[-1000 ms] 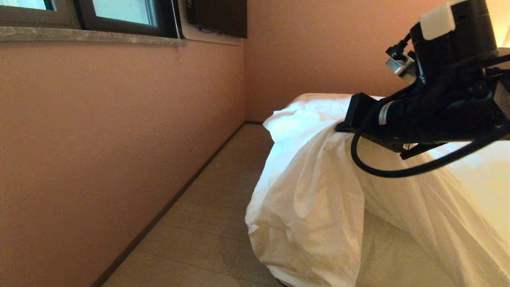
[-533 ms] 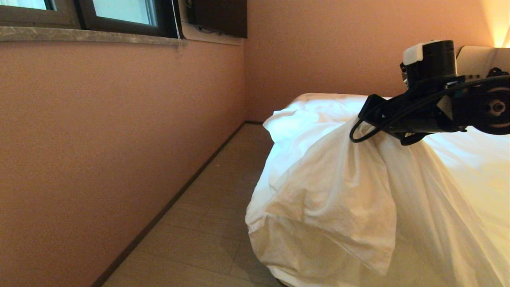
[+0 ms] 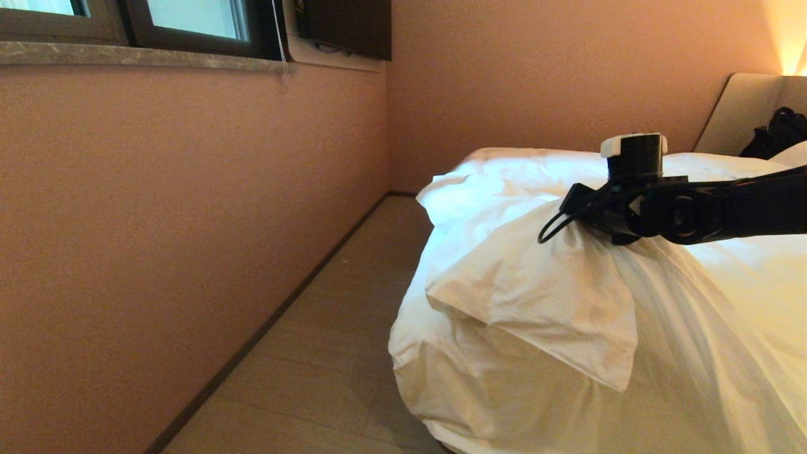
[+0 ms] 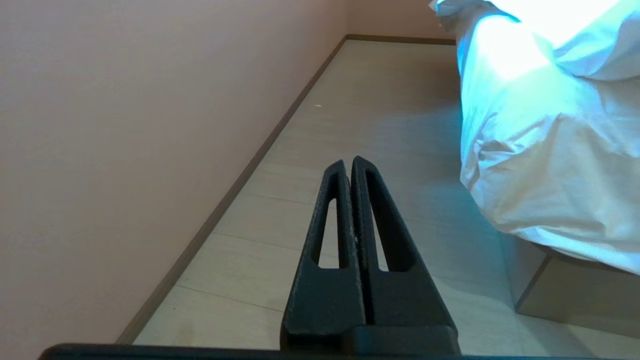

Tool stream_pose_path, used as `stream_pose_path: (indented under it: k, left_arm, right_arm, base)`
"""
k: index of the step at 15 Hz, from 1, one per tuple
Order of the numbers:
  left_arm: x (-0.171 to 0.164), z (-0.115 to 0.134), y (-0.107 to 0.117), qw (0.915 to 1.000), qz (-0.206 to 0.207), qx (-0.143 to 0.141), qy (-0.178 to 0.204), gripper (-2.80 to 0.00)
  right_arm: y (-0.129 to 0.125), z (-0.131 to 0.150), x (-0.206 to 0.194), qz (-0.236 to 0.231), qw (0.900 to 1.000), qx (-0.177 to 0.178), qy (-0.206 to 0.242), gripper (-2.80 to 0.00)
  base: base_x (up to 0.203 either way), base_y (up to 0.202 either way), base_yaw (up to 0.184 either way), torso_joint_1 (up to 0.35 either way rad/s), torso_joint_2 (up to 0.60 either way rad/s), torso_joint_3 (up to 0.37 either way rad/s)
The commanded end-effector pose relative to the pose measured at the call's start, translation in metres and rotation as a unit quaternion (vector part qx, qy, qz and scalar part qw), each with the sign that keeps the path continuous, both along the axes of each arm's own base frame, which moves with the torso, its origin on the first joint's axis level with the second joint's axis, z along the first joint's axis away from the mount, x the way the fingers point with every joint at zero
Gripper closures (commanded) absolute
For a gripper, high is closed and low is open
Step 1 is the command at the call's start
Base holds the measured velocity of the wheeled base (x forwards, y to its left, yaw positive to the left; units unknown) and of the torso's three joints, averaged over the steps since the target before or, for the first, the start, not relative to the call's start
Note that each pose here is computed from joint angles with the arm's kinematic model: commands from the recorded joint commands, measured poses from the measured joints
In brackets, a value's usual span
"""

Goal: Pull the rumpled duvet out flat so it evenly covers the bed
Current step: Flatten the corners of the folded blanket

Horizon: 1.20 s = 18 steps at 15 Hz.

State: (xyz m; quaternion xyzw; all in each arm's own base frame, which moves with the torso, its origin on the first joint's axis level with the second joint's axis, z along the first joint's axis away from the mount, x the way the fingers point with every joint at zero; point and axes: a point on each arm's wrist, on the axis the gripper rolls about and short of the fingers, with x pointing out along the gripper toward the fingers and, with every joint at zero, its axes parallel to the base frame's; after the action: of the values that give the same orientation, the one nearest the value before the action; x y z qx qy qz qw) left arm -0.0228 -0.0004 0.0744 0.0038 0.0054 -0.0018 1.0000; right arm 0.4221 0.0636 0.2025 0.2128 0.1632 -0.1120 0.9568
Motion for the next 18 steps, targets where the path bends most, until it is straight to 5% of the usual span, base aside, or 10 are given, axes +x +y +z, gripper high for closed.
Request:
stream_pose_path:
  k: [1,7,18]
  left_arm:
    - [0.000,0.000,0.000,1.0000,0.000,0.000,0.000,0.00]
    - [0.000,0.000,0.000,1.0000,0.000,0.000,0.000,0.00]
    - [0.000,0.000,0.000,1.0000,0.000,0.000,0.000,0.00]
  right_arm:
    - [-0.011,-0.035,0.027,-0.010,1.000,-0.018,-0.012,0.00]
    - [-0.026,-0.085,0.050,-0.012,0.997,-0.065,0.036,0.00]
    - [-0.025,-0.131,0.060,0.008,0.989,-0.113,0.091,0.00]
  base:
    - [0.000,0.000,0.000,0.000,0.00,0.000]
    - [0.000,0.000,0.000,0.000,0.00,0.000]
    - [0.000,0.000,0.000,0.000,0.00,0.000]
